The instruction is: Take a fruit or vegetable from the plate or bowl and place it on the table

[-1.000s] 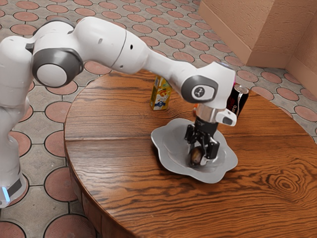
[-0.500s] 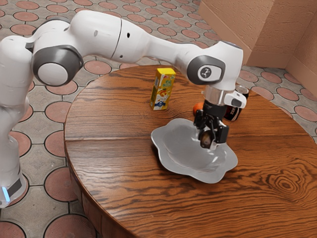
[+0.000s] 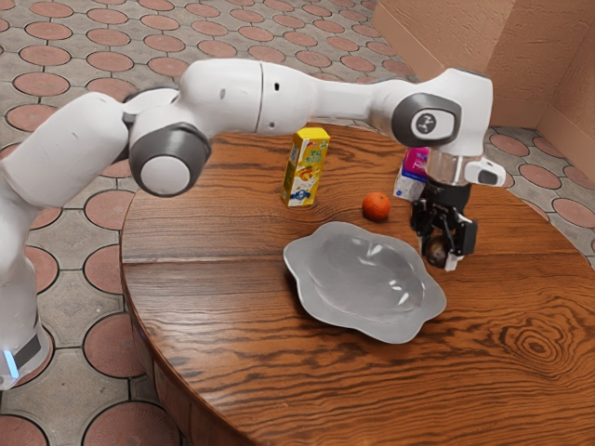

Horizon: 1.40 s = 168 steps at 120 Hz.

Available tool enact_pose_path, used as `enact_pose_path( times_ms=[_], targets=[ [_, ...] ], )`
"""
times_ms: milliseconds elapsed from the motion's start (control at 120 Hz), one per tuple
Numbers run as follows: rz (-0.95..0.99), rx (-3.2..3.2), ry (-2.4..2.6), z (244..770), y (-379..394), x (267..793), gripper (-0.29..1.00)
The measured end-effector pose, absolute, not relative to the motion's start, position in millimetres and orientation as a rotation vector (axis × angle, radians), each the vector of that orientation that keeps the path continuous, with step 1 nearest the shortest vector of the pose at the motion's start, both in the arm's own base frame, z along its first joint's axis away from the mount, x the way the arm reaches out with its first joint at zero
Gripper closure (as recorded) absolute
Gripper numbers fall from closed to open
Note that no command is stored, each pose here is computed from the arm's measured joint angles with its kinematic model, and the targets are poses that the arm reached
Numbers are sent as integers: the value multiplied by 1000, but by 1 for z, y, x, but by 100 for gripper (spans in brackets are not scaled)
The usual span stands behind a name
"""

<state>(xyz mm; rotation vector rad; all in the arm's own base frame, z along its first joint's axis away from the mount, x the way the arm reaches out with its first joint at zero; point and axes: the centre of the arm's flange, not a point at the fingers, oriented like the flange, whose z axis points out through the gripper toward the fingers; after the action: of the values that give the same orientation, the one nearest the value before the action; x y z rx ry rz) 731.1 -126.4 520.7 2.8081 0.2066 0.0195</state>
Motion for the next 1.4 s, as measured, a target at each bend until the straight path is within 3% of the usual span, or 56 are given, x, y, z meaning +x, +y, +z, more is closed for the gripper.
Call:
enact_pose_path(
  times_ms=[142,208,450,650,867,1100,1200,1317,1400],
  targets=[
    [-12,2855,17,522,-235,702,40],
    [-29,2868,-31,519,-266,691,35],
    [-96,2893,-27,487,-295,686,34],
    [-133,2903,-15,462,-308,687,44],
    [-136,2899,15,461,-314,685,13],
    [-137,2899,57,460,-309,687,3],
    [-119,2897,69,479,-304,684,1],
    [14,2861,50,592,-293,646,1],
    [3,2867,74,618,-282,632,0]
  ],
)
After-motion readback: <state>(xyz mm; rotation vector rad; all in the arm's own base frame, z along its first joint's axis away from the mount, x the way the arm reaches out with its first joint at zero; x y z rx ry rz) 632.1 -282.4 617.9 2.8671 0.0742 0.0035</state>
